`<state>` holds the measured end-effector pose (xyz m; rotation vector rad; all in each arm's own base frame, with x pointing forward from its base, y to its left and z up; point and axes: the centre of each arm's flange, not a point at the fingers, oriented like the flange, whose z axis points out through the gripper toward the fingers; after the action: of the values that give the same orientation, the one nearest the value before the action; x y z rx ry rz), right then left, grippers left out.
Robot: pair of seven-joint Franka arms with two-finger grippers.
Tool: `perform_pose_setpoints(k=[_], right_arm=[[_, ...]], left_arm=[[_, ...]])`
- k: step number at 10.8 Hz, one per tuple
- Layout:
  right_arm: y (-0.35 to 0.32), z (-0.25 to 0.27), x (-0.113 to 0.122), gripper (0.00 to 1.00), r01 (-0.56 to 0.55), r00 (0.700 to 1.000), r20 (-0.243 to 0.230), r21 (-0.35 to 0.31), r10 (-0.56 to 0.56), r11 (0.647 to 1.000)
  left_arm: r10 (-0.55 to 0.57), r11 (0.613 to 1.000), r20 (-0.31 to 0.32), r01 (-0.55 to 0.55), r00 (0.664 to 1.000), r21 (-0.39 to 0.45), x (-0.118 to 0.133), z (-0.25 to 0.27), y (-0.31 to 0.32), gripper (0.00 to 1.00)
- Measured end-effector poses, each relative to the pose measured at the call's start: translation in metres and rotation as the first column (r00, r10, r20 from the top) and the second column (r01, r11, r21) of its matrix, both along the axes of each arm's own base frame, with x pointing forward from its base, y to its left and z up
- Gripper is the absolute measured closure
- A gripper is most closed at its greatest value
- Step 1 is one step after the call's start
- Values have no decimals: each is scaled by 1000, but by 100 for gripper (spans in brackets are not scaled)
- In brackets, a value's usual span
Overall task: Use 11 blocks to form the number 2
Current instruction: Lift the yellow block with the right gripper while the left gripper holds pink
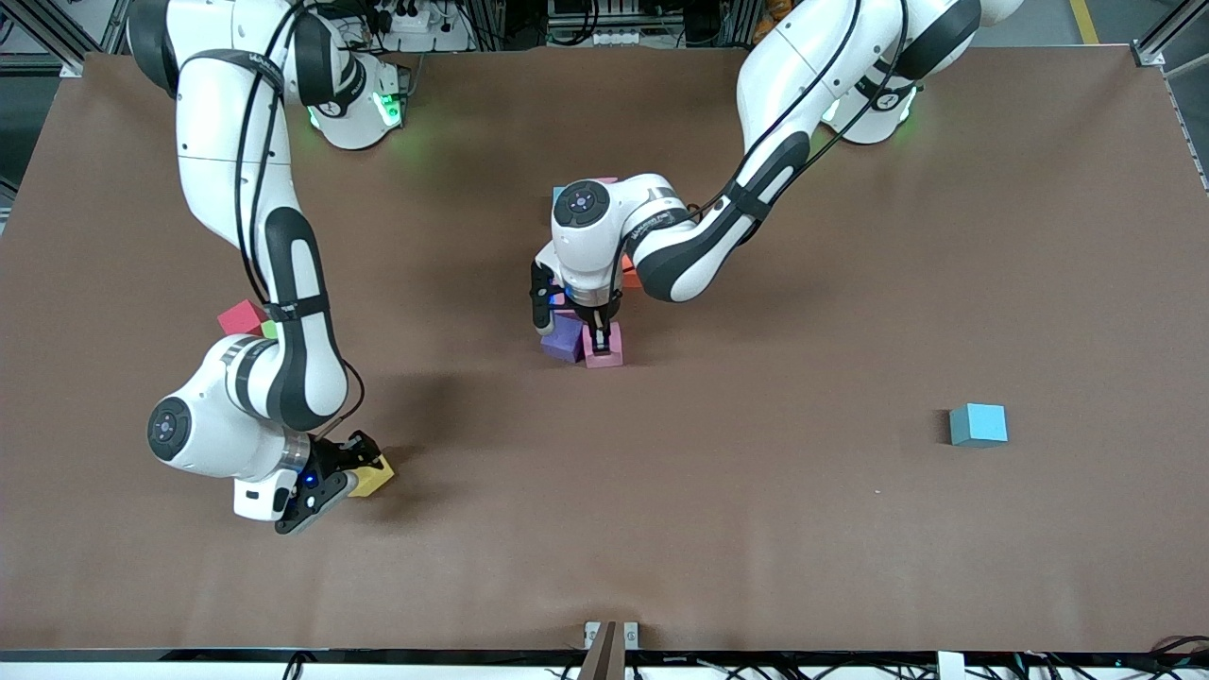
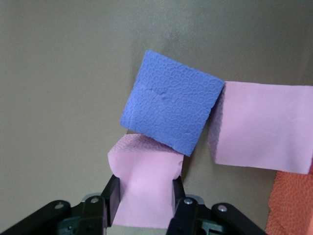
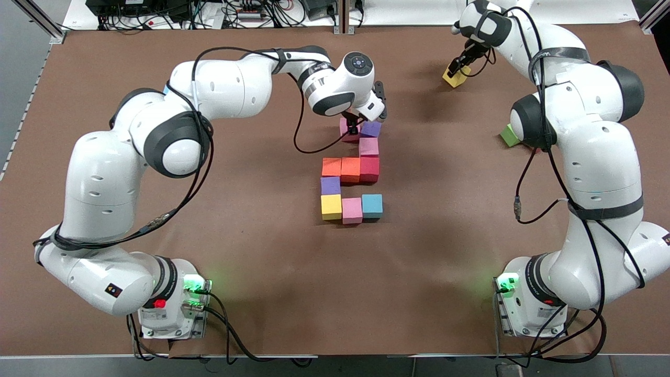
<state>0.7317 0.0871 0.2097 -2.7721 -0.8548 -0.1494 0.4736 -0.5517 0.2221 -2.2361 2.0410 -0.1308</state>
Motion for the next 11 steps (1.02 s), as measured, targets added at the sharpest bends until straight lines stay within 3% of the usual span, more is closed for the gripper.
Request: perform_pose_setpoints(k=[5, 11], right_arm=[[40, -1, -8, 44, 100, 993, -65, 5, -100, 995], [49, 1, -10, 44, 159, 984, -85, 1, -158, 987]], left_arm=[[0, 1000, 0, 0, 1000, 0, 0, 0, 0, 54], [2, 1000, -1, -2, 1000, -1, 0, 0, 0, 54]])
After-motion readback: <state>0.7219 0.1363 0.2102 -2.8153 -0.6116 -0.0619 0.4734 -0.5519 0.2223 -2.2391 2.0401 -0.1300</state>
